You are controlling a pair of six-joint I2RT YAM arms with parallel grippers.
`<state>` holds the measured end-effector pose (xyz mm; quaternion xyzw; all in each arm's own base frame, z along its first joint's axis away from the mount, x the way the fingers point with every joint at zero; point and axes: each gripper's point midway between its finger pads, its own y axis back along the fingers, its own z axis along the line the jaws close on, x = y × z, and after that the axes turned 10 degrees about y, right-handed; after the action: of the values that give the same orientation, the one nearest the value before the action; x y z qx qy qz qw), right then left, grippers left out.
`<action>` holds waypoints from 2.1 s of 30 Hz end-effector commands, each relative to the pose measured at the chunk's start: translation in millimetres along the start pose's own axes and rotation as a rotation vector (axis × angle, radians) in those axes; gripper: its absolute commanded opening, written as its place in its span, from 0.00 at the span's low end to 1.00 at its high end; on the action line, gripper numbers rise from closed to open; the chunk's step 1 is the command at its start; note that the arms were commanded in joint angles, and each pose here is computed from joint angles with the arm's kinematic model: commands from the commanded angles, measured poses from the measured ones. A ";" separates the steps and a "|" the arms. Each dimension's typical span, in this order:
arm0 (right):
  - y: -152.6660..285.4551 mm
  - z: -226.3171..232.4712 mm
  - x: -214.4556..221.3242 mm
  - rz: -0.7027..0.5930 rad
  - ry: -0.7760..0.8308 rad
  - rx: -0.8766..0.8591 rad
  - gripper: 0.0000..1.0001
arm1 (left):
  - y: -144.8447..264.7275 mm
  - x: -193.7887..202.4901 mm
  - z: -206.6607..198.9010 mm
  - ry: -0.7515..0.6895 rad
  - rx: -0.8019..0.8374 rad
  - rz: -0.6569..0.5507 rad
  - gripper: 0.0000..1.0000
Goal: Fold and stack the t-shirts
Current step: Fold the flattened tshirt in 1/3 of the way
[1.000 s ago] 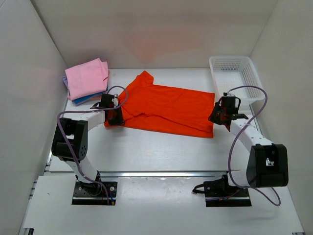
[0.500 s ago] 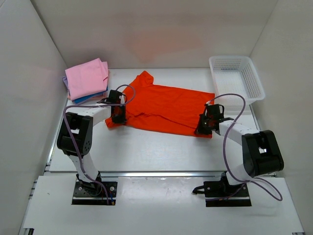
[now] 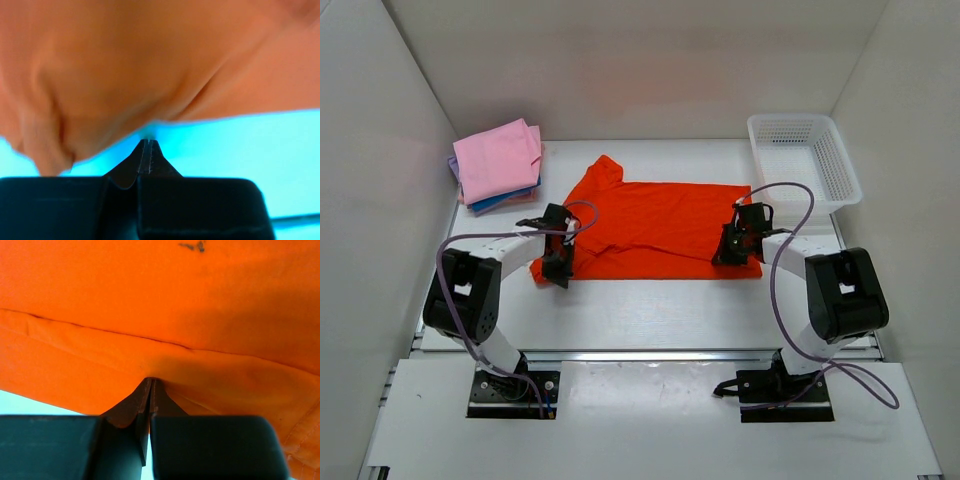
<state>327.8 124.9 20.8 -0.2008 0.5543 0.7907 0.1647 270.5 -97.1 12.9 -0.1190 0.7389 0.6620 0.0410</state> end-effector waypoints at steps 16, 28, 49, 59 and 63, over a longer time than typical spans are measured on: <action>59.0 -9.0 69.3 0.047 -0.053 0.031 0.03 | 82.9 6.7 17.5 0.026 0.044 -0.198 0.26; 36.8 38.8 14.7 -0.022 0.009 -0.107 0.00 | 26.8 -64.9 -30.3 0.054 0.103 -0.296 0.00; 28.0 14.9 128.3 0.338 0.020 -0.023 0.00 | 16.5 87.8 13.9 -0.242 -0.143 0.287 0.00; 42.8 16.6 129.4 0.272 0.028 -0.010 0.03 | 32.1 80.2 44.4 -0.170 -0.155 0.289 0.00; 45.9 6.6 85.9 0.062 0.011 0.018 0.05 | 28.9 83.0 45.4 -0.162 -0.147 0.310 0.00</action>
<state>220.1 145.2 18.4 -0.1774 0.5318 0.8228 0.0936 178.6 -60.0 12.3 0.0478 0.6885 0.7232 -0.0266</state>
